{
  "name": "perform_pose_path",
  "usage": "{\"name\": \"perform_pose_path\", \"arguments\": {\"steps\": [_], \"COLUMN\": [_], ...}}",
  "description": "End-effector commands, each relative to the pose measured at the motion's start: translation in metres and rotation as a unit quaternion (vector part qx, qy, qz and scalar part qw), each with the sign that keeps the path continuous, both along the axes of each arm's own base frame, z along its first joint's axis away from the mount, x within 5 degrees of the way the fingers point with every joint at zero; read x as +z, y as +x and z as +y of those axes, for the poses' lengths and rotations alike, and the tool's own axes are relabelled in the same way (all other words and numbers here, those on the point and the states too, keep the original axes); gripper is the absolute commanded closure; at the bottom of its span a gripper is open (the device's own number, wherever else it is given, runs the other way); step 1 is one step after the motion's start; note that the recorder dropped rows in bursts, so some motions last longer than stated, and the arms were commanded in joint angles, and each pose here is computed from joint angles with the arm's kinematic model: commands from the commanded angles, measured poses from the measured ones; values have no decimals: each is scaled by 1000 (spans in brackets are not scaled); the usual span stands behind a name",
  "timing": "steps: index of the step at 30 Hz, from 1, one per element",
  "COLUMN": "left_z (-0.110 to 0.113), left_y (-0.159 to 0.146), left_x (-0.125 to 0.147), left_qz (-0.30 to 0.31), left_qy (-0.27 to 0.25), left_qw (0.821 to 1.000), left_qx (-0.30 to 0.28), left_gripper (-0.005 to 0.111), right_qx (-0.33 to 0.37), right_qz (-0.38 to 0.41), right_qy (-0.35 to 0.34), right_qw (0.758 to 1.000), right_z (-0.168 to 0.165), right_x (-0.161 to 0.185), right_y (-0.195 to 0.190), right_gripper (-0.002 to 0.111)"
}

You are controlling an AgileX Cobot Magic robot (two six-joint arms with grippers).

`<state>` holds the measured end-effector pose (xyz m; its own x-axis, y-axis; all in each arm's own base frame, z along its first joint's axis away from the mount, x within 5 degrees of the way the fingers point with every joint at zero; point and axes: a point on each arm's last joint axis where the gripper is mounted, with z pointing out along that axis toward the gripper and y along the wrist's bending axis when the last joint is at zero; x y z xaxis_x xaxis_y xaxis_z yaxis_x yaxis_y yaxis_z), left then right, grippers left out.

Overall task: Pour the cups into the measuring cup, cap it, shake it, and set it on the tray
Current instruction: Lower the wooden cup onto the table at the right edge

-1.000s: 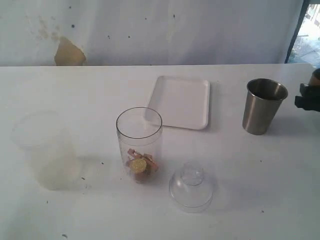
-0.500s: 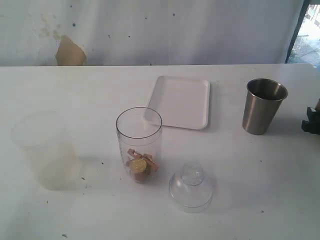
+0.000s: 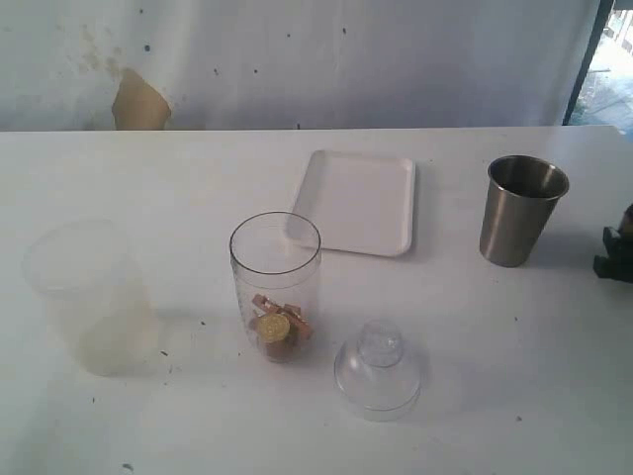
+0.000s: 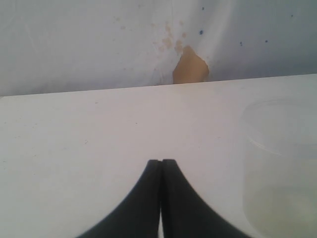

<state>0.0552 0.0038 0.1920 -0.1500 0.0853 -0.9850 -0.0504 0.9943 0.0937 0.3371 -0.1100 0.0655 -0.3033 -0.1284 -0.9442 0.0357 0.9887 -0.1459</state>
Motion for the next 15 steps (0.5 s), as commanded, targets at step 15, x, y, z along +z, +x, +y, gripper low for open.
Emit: {"name": "perform_pose_path", "arguments": {"steps": [15], "left_z": [0], "left_y": [0], "left_x": [0], "left_qz": [-1], "left_qy": [-6], "left_qw": [1000], "left_qx": [-1], "left_gripper": [107], "right_qx": [43], "right_qz": [-37], "right_qy": [68], "right_qw": [996], "right_z": [9], "right_x": [-2], "right_y": [0], "right_gripper": [78]}}
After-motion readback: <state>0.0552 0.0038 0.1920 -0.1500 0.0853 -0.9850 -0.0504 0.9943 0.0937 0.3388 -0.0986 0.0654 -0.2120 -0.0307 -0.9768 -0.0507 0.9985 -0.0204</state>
